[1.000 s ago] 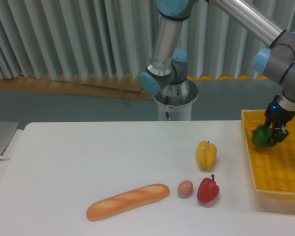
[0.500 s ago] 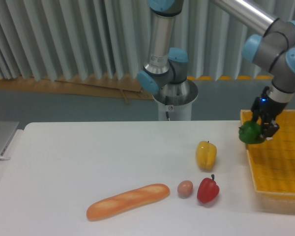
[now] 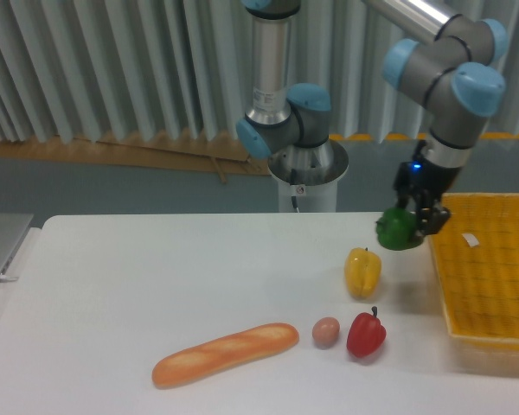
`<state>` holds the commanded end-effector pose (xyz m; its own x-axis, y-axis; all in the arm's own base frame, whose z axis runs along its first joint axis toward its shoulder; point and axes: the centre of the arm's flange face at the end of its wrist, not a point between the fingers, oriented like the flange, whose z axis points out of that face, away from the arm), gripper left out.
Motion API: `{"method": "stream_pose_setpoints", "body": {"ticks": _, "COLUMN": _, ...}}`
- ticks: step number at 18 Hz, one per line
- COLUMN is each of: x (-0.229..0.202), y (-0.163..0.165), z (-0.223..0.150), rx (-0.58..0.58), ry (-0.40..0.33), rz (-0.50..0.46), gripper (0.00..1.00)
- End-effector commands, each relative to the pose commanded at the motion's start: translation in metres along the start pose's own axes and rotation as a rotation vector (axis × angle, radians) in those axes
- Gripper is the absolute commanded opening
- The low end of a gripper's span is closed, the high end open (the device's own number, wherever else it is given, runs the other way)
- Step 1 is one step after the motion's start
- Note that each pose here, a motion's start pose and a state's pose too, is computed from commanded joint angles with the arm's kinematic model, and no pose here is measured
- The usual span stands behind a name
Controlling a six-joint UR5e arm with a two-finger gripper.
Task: Place the green pepper on the table
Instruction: 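Lift the green pepper out of the basket and carry it beside the yellow pepper, then lower the green pepper toward the table between the bread and yellow pepper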
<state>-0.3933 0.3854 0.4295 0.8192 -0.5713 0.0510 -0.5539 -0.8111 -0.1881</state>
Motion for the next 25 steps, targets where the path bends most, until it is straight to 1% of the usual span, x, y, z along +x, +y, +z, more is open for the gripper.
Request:
{"method": "stream_pose_setpoints", "body": {"ticks": 2, "x": -0.002, "y": -0.033, "z": -0.001, "rx": -0.004, "ry": -0.009, "rz": -0.040, "gripper": 0.52}}
{"method": "stream_pose_setpoints", "body": {"ticks": 3, "x": -0.003, "y": -0.043, "z": 0.004, "rx": -0.005, "ry": -0.003, "rz": -0.053, "gripper": 0.52}}
{"method": "stream_pose_setpoints", "body": {"ticks": 4, "x": -0.006, "y": -0.051, "z": 0.006, "rx": -0.004, "ry": -0.008, "rz": -0.060, "gripper": 0.52}}
{"method": "stream_pose_setpoints", "body": {"ticks": 7, "x": -0.012, "y": -0.075, "z": 0.012, "rx": -0.004, "ry": -0.057, "rz": -0.075, "gripper": 0.52}}
{"method": "stream_pose_setpoints", "body": {"ticks": 10, "x": -0.020, "y": -0.096, "z": 0.027, "rx": -0.003, "ry": -0.088, "rz": -0.079, "gripper": 0.51}}
{"method": "stream_pose_setpoints", "body": {"ticks": 12, "x": -0.029, "y": -0.100, "z": 0.033, "rx": 0.002, "ry": -0.121, "rz": -0.103, "gripper": 0.51}}
{"method": "stream_pose_setpoints", "body": {"ticks": 13, "x": -0.031, "y": -0.103, "z": 0.037, "rx": -0.001, "ry": -0.125, "rz": -0.104, "gripper": 0.51}}
{"method": "stream_pose_setpoints", "body": {"ticks": 15, "x": -0.032, "y": -0.104, "z": 0.047, "rx": -0.005, "ry": -0.108, "rz": -0.115, "gripper": 0.51}}
{"method": "stream_pose_setpoints", "body": {"ticks": 17, "x": -0.026, "y": -0.116, "z": 0.056, "rx": -0.022, "ry": -0.081, "rz": -0.141, "gripper": 0.51}}
{"method": "stream_pose_setpoints", "body": {"ticks": 20, "x": 0.002, "y": -0.138, "z": 0.078, "rx": -0.072, "ry": 0.038, "rz": -0.118, "gripper": 0.51}}
{"method": "stream_pose_setpoints", "body": {"ticks": 21, "x": 0.006, "y": -0.142, "z": 0.084, "rx": -0.088, "ry": 0.055, "rz": -0.119, "gripper": 0.51}}
{"method": "stream_pose_setpoints", "body": {"ticks": 23, "x": 0.016, "y": -0.162, "z": 0.091, "rx": -0.102, "ry": 0.060, "rz": -0.132, "gripper": 0.51}}
{"method": "stream_pose_setpoints", "body": {"ticks": 25, "x": 0.020, "y": -0.168, "z": 0.096, "rx": -0.111, "ry": 0.069, "rz": -0.127, "gripper": 0.52}}
